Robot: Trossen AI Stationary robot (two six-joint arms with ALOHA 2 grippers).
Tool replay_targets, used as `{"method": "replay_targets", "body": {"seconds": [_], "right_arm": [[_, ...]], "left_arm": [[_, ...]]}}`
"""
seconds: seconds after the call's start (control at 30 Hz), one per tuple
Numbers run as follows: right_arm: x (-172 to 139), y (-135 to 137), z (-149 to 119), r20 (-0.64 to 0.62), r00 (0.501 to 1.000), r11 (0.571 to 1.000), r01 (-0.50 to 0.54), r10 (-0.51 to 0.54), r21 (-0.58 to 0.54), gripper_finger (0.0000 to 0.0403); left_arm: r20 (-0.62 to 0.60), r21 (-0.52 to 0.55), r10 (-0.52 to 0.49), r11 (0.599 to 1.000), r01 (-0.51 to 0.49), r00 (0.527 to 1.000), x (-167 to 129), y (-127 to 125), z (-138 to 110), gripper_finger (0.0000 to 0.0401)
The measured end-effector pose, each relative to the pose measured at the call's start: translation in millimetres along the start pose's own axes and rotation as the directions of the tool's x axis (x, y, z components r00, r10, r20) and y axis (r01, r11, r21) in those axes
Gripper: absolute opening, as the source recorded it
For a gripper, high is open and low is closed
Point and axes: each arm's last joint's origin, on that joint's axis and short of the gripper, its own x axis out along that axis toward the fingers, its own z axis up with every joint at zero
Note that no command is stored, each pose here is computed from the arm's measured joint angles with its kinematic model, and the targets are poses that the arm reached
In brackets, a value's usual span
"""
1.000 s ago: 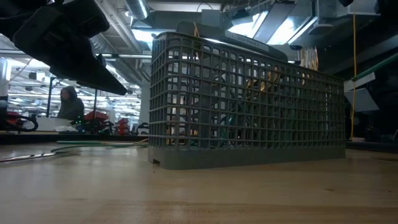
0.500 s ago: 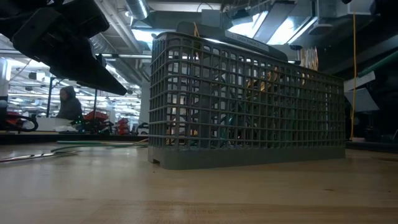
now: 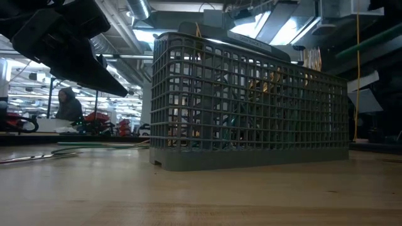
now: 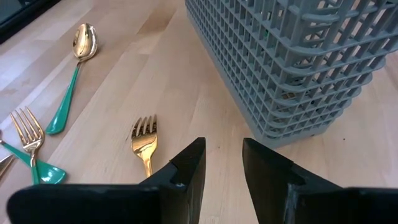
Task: Sort silverware
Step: Put the gold knife into the gray silverware organizer
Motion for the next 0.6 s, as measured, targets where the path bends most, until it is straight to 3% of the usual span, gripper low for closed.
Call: {"method": "replay_targets", "body": {"seconds": [0.3,0.6], "right_arm": [[-4.9,-20.1,24.7,-0.031,0.998,0.998,-0.061,0.062,0.020,0.0032],[-6.9,-25.9,30.8,-0.095,0.985,0.989,-0.142,0.145,0.034,0.0032]], "left_arm": [[0.000,0.000,0.000,1.000,0.000,1.000,0.0,0.0,0.0,0.0100],[0.000,0.023,0.000,1.000,0.000,1.000,0.0,0.0,0.0,0.0100]]}}
